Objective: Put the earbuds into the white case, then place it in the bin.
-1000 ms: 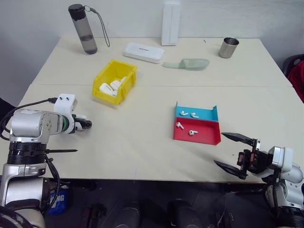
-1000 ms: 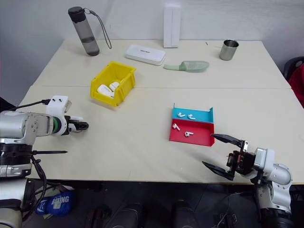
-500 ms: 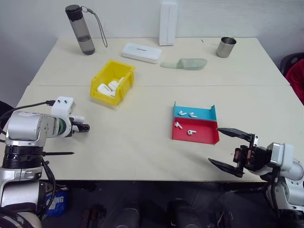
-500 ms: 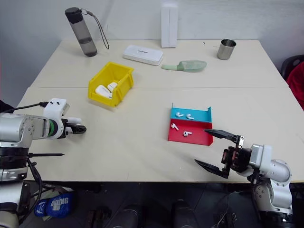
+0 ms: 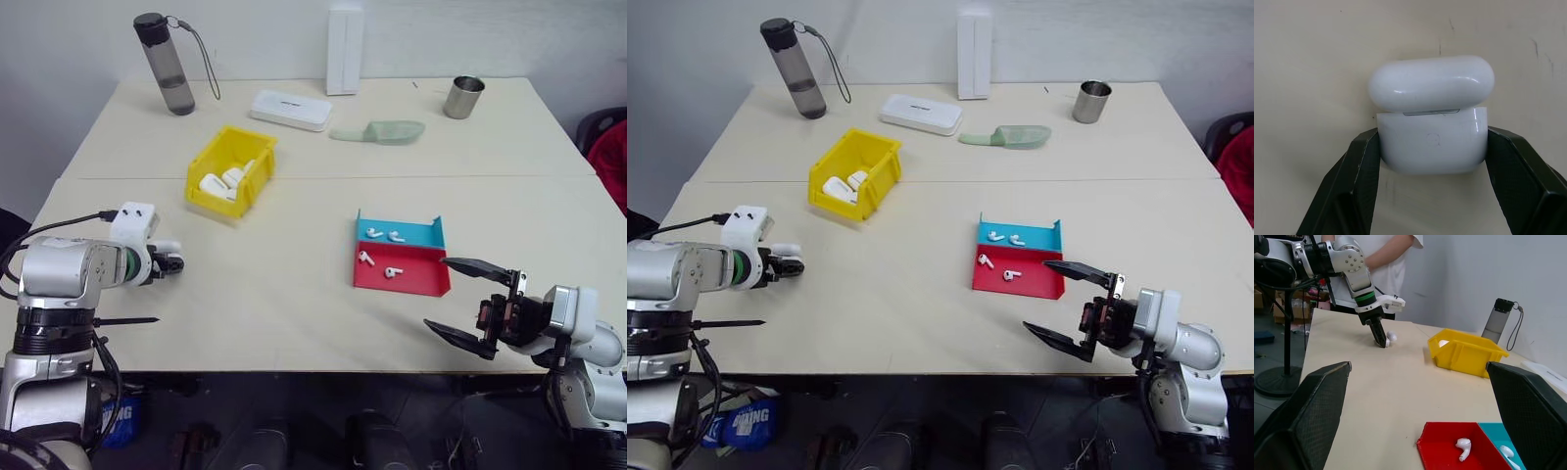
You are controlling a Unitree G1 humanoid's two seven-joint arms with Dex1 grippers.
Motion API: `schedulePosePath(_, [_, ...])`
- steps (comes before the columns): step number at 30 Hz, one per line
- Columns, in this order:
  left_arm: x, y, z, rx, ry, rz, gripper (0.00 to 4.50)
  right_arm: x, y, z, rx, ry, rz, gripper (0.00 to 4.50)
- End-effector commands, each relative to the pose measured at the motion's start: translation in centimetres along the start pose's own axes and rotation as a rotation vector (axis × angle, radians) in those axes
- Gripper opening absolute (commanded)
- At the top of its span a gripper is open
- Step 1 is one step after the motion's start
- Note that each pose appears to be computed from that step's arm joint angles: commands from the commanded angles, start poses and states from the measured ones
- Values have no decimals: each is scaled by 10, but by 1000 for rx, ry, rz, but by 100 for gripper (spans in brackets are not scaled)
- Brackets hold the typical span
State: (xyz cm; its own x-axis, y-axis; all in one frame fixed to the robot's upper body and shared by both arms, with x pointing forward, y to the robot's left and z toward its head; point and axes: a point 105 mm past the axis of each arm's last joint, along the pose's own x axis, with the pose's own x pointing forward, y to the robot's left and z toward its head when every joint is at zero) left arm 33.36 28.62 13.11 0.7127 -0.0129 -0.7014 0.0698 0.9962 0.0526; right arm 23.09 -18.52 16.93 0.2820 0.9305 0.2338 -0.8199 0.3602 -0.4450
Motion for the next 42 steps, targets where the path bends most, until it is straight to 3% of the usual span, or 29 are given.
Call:
schedulePosePath(1, [-26, 4, 27, 16, -206, -86, 276, -8, -3, 4, -36, 16, -6, 450])
schedulePosePath(3, [-38, 2, 40, 20, -325, -152, 276, -10, -3, 4, -38, 21, -8, 450])
schedulePosePath(5, [-69, -22, 54, 177, -560, -388, 276, -12, -5, 4, -40, 38, -7, 450])
schedulePosePath(7, [-100, -50, 51, 346, -746, -626, 276, -15, -7, 5, -46, 59, -10, 450])
schedulePosePath(9, [-118, -66, 43, 379, -860, -792, 276, -18, -10, 7, -58, 79, -19, 450])
schedulePosePath(12, [-115, -96, 24, 400, -894, -961, 276, -30, -22, 19, -111, 154, -117, 450])
schedulePosePath(16, [-110, -137, 2, 446, -1005, -1144, 276, -48, -15, 26, -77, 263, -188, 450])
schedulePosePath(20, [-102, -170, -16, 430, -1070, -1282, 276, -79, 4, 17, -10, 410, -303, 450])
schedulePosePath(24, [-92, -196, -36, 580, -1124, -1342, 276, -111, 13, 3, 75, 568, -485, 450])
schedulePosePath(26, [-89, -201, -37, 560, -1160, -1354, 276, -115, 16, -1, 120, 630, -515, 450])
schedulePosePath(28, [-88, -206, -34, 539, -1210, -1351, 276, -106, 18, -2, 153, 650, -441, 450])
schedulePosePath(34, [-88, -215, -25, 501, -1287, -1346, 276, -49, -18, 12, 150, 649, -199, 450])
schedulePosePath(36, [-91, -216, -24, 487, -1297, -1359, 276, -24, -20, 9, 143, 724, -58, 450])
schedulePosePath(42, [-96, -219, -22, 469, -1321, -1367, 276, 20, -23, -2, 185, 874, 147, 450])
